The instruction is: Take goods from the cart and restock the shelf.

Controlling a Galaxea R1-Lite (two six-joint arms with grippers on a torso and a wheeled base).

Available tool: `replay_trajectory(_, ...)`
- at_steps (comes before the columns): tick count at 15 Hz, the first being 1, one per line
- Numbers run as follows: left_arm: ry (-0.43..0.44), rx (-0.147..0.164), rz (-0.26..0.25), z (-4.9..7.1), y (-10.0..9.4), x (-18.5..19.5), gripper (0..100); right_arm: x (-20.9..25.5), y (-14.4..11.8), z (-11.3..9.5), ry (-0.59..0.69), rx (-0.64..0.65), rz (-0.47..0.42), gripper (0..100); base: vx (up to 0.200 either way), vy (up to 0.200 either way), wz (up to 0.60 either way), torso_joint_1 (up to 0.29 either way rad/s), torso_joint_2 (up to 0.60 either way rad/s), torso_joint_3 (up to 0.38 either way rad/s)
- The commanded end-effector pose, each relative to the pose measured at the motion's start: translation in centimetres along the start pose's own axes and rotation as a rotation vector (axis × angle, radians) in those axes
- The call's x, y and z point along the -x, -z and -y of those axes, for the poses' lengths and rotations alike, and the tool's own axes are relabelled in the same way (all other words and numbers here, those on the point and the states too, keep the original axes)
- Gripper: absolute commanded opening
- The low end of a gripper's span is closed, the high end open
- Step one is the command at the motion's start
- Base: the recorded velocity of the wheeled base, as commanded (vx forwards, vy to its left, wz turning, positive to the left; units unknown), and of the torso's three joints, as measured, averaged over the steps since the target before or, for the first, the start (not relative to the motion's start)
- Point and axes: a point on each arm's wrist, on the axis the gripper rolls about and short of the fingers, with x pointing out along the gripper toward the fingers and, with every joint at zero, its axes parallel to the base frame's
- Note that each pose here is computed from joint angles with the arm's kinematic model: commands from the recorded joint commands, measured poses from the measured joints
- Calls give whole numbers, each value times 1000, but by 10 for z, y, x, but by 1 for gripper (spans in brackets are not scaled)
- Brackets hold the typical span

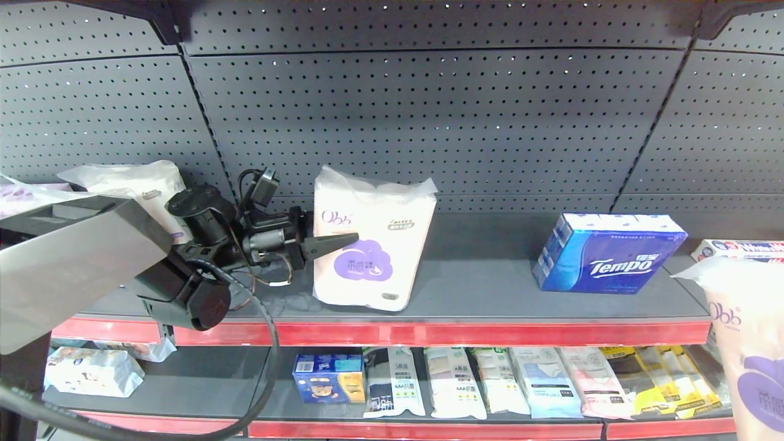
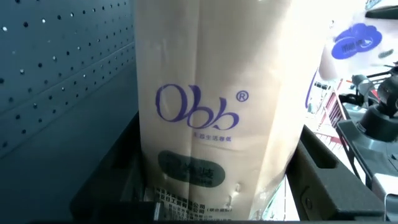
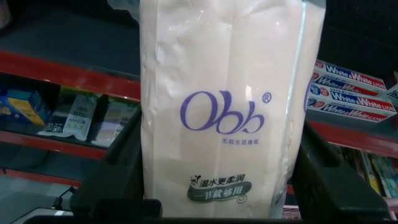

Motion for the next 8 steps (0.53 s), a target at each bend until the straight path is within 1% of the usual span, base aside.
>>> replay_trajectory(1, -12, 19, 1, 2, 5, -3, 0, 0, 1, 0, 1, -1, -1, 0, 0, 0, 0, 0, 0, 0)
replay_trajectory(4, -13, 17, 3, 0, 6, -5, 0, 3, 2, -1, 3, 0, 8, 0, 0, 0, 0, 0, 0, 0)
replay_trajectory(6, -13, 6, 9, -5, 11, -7, 0, 3, 2, -1, 3, 0, 8, 0, 0, 0, 0, 0, 0, 0)
replay_trajectory(7, -12, 17, 4, -6, 15, -8, 0, 3, 2, -1, 3, 0, 8, 0, 0, 0, 0, 0, 0, 0)
replay_trajectory(8, -12, 19, 3, -6, 16, -8, 0, 3, 2, -1, 3, 0, 8, 0, 0, 0, 0, 0, 0, 0)
